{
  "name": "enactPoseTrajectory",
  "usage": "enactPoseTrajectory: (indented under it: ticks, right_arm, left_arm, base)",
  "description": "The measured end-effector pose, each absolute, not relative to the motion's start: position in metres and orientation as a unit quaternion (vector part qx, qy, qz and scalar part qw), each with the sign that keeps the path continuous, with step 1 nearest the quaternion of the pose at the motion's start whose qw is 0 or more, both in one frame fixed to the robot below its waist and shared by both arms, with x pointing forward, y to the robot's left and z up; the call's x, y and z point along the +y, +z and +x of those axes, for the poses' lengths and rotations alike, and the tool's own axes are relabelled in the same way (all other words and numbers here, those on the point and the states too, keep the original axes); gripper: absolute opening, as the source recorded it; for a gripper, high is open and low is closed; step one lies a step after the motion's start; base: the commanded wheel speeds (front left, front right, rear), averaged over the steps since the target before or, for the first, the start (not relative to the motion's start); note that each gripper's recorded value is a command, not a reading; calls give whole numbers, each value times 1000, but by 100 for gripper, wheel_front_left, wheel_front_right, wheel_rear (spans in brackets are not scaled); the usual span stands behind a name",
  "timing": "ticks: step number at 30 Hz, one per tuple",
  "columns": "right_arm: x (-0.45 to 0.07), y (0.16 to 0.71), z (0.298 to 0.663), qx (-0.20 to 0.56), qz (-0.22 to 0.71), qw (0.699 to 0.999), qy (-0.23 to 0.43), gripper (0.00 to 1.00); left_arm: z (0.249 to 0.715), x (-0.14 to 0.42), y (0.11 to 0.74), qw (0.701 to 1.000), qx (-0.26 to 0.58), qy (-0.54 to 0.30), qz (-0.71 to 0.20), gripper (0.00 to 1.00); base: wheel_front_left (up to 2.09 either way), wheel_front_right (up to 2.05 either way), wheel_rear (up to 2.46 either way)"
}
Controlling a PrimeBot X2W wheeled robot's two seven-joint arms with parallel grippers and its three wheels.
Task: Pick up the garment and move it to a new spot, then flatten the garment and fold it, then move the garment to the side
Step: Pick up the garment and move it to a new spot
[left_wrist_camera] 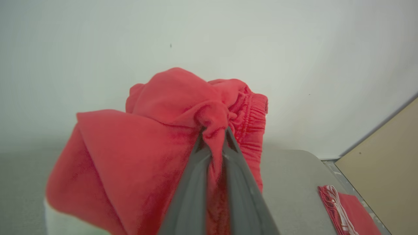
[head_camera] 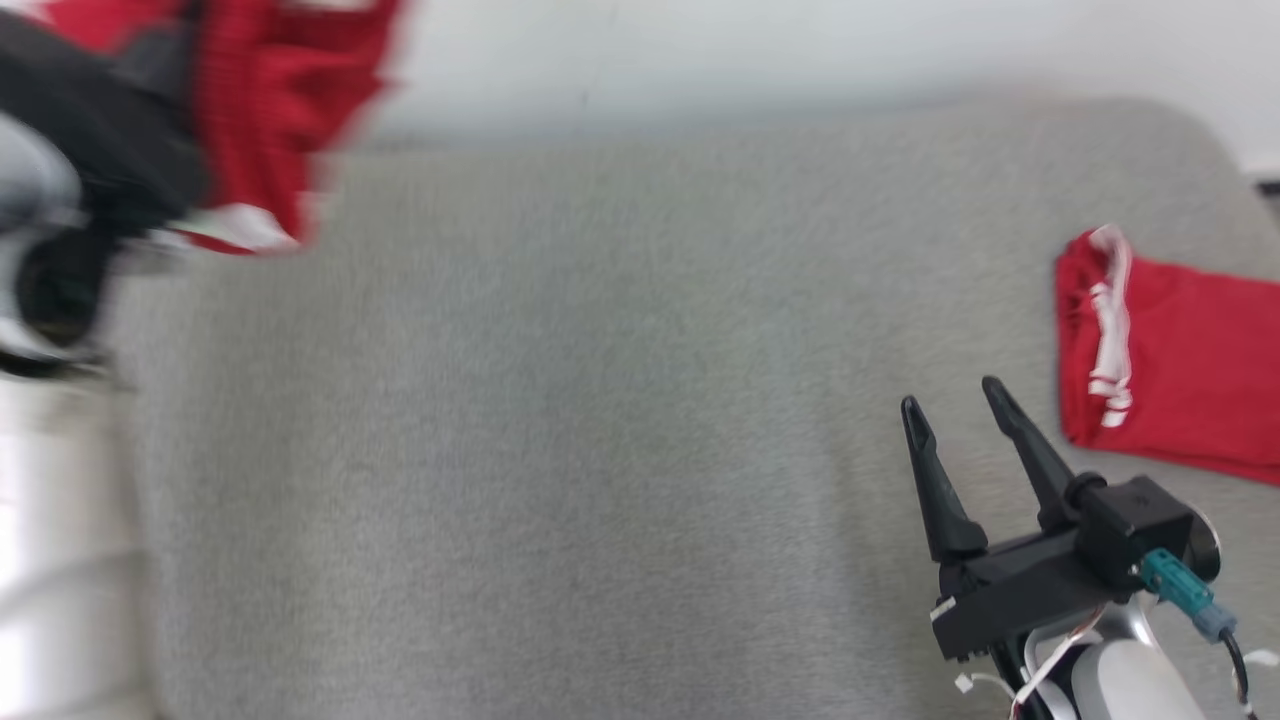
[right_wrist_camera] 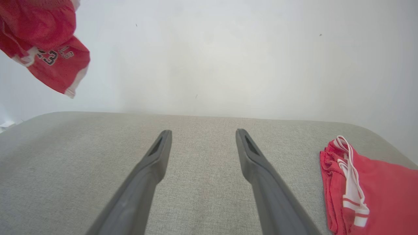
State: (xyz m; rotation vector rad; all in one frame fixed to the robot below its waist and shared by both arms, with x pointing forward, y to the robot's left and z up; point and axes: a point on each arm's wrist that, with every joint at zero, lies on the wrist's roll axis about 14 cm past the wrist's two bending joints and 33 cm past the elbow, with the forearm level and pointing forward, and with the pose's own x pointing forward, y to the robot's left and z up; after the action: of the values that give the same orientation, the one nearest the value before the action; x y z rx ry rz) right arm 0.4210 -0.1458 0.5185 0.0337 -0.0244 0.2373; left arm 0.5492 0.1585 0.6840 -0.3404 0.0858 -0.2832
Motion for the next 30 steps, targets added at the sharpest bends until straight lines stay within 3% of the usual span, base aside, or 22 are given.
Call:
enactPoseTrajectory:
  ticks: [7, 12, 22, 23, 24, 30]
  right_arm:
    - [-163, 535, 397, -30, 21, 995, 89, 100]
    - [-186, 544, 383, -39, 13, 998, 57, 100]
    - [-242, 543, 359, -32, 1, 999, -30, 100]
    - [-246, 542, 357, -29, 0, 999, -36, 100]
    - [-250, 541, 355, -27, -2, 999, -42, 100]
    - [-264, 539, 344, -21, -8, 998, -64, 100]
  left_arm:
    - [512, 68, 686, 941, 57, -258, -213, 0]
    - [492, 17, 638, 914, 117, -305, -239, 0]
    - [475, -33, 486, 899, 252, -274, -231, 0]
    - [473, -37, 478, 901, 256, -273, -222, 25]
    - [472, -39, 471, 903, 256, -274, -208, 100]
    - [469, -40, 472, 920, 204, -272, -197, 100]
  base:
    - [0, 0, 0]
    - [0, 0, 0]
    - [0, 0, 0]
    - [0, 0, 0]
    - [0, 0, 0]
    - [0, 0, 0]
